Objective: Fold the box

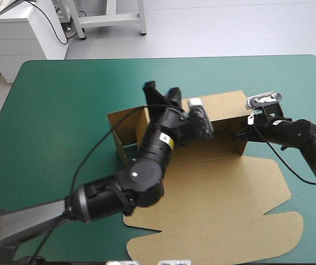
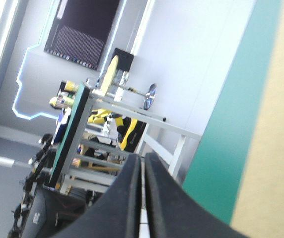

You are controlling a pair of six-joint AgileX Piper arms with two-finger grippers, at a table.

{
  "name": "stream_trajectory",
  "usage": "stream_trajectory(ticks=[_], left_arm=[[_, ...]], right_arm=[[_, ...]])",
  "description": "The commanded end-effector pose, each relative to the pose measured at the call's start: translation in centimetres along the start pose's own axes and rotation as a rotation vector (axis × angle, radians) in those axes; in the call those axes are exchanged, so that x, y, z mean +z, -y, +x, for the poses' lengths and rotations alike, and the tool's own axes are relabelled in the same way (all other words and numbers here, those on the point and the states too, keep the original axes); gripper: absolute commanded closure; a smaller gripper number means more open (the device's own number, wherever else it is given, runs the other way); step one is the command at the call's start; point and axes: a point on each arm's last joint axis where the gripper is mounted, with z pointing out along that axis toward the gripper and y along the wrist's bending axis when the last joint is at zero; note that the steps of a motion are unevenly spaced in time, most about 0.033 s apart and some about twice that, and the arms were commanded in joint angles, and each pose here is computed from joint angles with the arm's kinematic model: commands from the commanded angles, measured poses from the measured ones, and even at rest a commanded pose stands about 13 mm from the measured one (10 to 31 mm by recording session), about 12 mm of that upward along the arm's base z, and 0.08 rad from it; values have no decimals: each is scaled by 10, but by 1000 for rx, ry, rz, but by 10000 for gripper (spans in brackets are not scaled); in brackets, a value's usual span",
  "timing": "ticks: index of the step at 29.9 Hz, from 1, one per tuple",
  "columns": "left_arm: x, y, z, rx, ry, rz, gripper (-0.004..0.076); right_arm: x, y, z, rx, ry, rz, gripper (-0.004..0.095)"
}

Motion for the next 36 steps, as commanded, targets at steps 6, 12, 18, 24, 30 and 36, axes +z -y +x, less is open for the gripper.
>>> stream_trajectory(ticks=[6,12,18,24,30,36], left_arm=[[-6,-118,78,-369,-143,-176,722],[3,-158,147,-563,-309,-251,722],[8,-173,203,-761,-455,-240,722],[3,-175,234,-879,-568,-183,722],[3,-161,240,-915,-641,-67,722],[3,-155,238,-943,-642,-5,722]], right_arm=[[-36,-16,-26,47,-140,-129,907],[-56,-20,-46,96,-161,-154,907],[-48,-22,-55,96,-295,-159,906],[1,-27,-62,75,-383,-142,906],[42,-20,-79,90,-377,-133,906],[66,-16,-92,62,-282,-116,901]])
